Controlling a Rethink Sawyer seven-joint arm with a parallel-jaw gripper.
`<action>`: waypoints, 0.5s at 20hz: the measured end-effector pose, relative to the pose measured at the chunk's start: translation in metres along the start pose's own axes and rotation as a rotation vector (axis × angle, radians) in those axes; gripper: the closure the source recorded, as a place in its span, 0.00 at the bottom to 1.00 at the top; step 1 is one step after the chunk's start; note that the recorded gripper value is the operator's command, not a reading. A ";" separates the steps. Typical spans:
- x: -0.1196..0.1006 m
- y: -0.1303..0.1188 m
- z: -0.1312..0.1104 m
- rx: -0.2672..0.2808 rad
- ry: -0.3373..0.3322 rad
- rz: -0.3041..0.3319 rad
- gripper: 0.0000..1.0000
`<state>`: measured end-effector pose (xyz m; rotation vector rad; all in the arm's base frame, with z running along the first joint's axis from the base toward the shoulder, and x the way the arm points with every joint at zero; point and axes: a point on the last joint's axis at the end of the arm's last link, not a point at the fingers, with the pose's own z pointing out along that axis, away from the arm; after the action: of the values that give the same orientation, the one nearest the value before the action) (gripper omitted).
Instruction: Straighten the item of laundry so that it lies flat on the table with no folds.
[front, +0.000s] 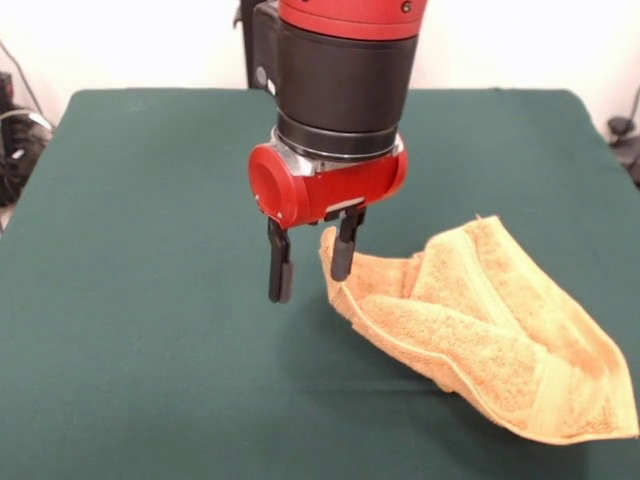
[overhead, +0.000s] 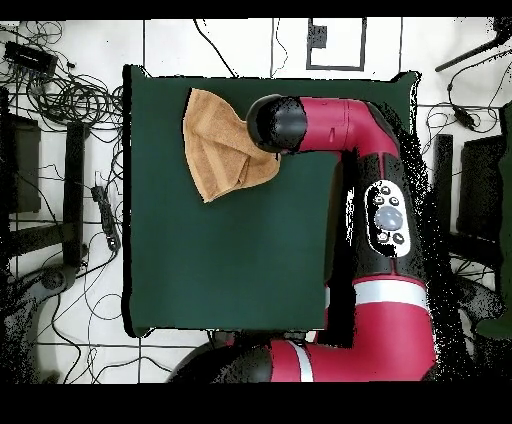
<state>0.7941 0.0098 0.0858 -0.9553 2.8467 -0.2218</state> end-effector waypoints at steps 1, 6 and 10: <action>0.001 0.000 0.002 0.006 -0.004 -0.001 0.00; 0.003 0.001 0.003 0.018 -0.004 -0.005 0.00; 0.003 0.004 0.003 0.019 0.002 -0.009 0.00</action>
<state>0.7900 0.0111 0.0818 -0.9648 2.8373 -0.2508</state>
